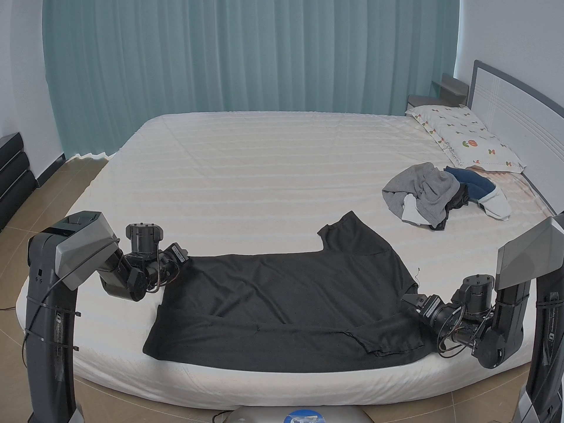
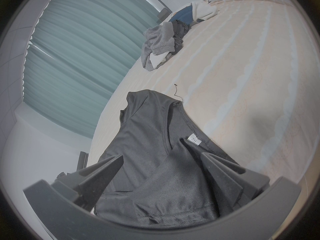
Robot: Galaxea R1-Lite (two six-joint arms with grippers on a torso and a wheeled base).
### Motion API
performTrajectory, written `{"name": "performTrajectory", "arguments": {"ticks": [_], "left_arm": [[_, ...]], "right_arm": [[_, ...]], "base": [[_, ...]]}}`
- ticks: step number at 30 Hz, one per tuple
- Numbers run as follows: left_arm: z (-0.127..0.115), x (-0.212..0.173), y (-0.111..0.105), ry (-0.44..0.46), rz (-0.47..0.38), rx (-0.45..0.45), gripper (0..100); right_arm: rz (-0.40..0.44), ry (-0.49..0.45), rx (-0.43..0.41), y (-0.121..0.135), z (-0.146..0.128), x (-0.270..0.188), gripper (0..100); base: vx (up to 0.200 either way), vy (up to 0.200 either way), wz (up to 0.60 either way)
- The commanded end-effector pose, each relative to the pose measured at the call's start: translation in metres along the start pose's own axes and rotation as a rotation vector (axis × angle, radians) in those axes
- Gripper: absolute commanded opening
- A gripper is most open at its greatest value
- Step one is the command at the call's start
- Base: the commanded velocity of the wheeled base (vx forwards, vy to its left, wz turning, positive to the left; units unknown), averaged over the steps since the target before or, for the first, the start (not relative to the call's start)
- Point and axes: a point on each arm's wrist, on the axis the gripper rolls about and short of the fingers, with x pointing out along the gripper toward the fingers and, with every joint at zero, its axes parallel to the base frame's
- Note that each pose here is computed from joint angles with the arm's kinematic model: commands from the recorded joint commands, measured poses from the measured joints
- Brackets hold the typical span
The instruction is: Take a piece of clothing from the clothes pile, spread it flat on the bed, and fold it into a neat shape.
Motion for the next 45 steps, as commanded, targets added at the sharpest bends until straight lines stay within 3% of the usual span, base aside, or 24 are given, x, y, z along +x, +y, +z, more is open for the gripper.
{"name": "performTrajectory", "arguments": {"ticks": [1, 9, 13, 15, 18, 25, 33, 45], "left_arm": [[0.007, -0.004, 0.002, -0.015, 0.014, -0.014, 0], [0.015, -0.015, 0.001, -0.033, 0.008, -0.128, 0], [0.016, -0.015, 0.002, -0.032, 0.004, -0.136, 0], [0.016, -0.015, 0.006, -0.011, -0.005, -0.144, 0], [0.017, -0.016, 0.006, 0.002, -0.017, -0.16, 0], [0.014, -0.02, 0.009, 0.013, -0.009, -0.193, 0], [0.012, -0.02, 0.009, 0.023, -0.01, -0.192, 0], [0.013, -0.02, 0.009, 0.024, -0.011, -0.192, 0]], "right_arm": [[0.013, -0.026, -0.01, 0.004, 0.006, -0.004, 100], [0.07, -0.081, -0.045, 0.018, 0.02, 0.001, 100], [0.078, -0.102, -0.084, 0.024, 0.03, 0.013, 100], [0.06, -0.117, -0.161, 0.031, 0.048, 0.036, 100], [0.071, -0.132, -0.179, 0.046, 0.069, 0.06, 100], [-0.005, -0.06, -0.222, 0.051, 0.092, 0.117, 100], [0.014, 0.026, -0.271, 0.052, 0.106, 0.164, 100], [0.034, 0.017, -0.303, 0.063, 0.112, 0.201, 100]], "base": [[0.0, 0.0, 0.0], [0.0, 0.0, 0.0], [0.0, 0.0, 0.0], [0.0, 0.0, 0.0], [0.0, 0.0, 0.0], [0.0, 0.0, 0.0], [0.0, 0.0, 0.0], [0.0, 0.0, 0.0]]}}
